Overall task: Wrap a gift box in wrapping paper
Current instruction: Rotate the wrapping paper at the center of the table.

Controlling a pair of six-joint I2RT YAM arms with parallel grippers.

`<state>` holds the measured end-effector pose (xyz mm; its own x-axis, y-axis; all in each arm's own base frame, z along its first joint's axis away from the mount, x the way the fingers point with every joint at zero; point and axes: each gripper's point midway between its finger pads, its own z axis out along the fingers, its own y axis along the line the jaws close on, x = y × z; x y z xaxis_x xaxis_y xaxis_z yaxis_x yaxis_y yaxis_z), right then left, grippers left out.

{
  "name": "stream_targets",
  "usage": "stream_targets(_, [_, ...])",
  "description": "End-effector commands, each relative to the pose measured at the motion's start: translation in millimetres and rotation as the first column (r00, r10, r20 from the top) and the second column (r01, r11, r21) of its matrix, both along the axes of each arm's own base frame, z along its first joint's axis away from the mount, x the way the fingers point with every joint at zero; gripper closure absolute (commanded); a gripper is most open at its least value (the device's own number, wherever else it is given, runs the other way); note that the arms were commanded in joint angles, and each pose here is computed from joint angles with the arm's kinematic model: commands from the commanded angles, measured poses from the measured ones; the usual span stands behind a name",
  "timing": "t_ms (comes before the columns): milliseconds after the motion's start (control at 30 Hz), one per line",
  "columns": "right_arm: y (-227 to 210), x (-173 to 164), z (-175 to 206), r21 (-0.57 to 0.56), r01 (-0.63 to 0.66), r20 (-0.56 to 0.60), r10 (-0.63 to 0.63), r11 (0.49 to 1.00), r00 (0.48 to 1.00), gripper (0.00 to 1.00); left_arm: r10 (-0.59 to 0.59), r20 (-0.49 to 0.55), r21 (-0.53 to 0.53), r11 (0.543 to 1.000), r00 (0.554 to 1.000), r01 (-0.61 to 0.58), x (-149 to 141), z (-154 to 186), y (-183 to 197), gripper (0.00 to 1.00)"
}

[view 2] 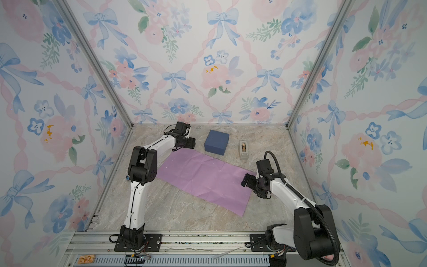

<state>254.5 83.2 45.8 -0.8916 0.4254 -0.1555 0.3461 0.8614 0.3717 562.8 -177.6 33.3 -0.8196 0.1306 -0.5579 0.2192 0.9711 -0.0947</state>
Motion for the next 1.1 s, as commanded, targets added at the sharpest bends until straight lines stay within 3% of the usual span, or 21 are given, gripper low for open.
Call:
stream_targets(0, [6,9,-7,0.021,0.0,0.01,0.0,1.0,1.0,0.02,0.025,-0.124,0.048,0.999,0.992,-0.019,-36,-17,17,0.24])
stream_targets(500, [14,42,-21,0.033,-0.066,0.043,0.064,0.997,0.997,0.03,0.109,-0.167,0.14,0.986,0.98,-0.086,-106,-5,63,0.26])
stream_targets(667, [3,37,-8,-0.031,-0.063,0.056,0.064,0.998,0.996,0.03,0.123,-0.127,0.122,0.987,0.984,-0.108,-114,15,65,0.26])
stream_targets(867, [-8,55,72,-0.12,-0.063,0.242,0.09,0.991,0.966,0.04,0.092,-0.009,-0.033,0.995,0.996,-0.092,-97,80,38,0.26])
stream_targets(1067, [41,96,130,0.04,-0.156,0.408,0.126,0.987,0.904,0.07,-0.005,0.118,-0.252,0.967,0.993,0.035,-68,135,-15,0.27])
